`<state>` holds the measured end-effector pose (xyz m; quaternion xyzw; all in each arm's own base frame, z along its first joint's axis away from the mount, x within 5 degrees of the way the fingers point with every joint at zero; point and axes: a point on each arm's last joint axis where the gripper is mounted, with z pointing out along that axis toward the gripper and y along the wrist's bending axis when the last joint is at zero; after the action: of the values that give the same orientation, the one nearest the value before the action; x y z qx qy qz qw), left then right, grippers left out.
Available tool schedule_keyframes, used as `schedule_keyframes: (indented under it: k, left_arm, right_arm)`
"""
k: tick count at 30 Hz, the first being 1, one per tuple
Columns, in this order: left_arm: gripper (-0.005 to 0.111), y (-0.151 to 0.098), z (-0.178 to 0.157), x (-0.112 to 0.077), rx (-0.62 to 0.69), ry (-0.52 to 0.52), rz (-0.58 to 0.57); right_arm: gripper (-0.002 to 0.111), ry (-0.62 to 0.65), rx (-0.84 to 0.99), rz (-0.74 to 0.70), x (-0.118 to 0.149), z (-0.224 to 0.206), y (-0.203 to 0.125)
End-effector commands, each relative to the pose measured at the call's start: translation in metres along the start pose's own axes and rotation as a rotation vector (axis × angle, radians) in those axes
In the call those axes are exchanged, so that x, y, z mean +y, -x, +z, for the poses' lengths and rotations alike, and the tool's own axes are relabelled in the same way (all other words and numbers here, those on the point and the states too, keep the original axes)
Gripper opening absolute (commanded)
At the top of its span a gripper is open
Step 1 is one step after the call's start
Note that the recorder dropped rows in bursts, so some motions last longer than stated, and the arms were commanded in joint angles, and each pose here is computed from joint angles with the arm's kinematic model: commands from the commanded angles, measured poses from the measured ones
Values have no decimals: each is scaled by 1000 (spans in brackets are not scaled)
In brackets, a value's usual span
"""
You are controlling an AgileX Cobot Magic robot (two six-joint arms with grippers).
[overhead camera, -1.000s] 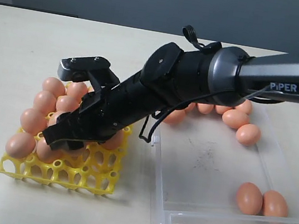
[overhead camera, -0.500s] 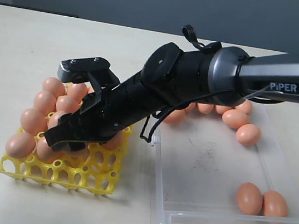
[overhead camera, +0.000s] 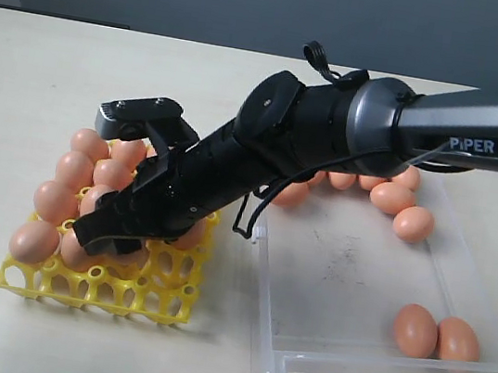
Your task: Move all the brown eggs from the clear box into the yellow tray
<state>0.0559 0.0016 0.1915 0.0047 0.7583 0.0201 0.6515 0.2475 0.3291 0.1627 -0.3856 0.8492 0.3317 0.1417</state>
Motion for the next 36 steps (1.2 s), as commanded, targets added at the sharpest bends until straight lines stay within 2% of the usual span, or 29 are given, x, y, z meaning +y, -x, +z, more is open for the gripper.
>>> schedule_keyframes:
  k: [1, 8, 12, 15, 17, 18, 23, 24, 32, 36]
  left_arm:
    - [0, 1, 0, -1, -6, -10, 1]
    - [0, 1, 0, -1, -6, -10, 1]
    - [0, 1, 0, -1, -6, -10, 1]
    - [0, 1, 0, -1, -6, -10, 1]
    - [0, 1, 0, -1, -6, -10, 1]
    - [0, 1, 0, -1, -6, -10, 1]
    - [0, 1, 0, -1, -6, -10, 1]
    - [0, 1, 0, -1, -6, -10, 1]
    - [0, 1, 0, -1, -6, -10, 1]
    - [0, 1, 0, -1, -6, -10, 1]
  right_arm:
    - [62, 2, 8, 9, 1, -1, -1]
    - [65, 9, 10, 4, 3, -4, -1]
    - [65, 7, -21, -20, 8, -22, 7]
    - [65, -87, -32, -63, 11, -51, 12]
    - [65, -214, -3, -40, 5, -75, 12]
    - [65, -281, 22, -18, 0, -84, 10]
    - [65, -787, 227, 97, -54, -140, -10]
    - [65, -828, 240, 128, -64, -146, -12]
    - [65, -870, 298, 344, -140, -156, -34]
    - [65, -850, 354, 394, -158, -148, -45]
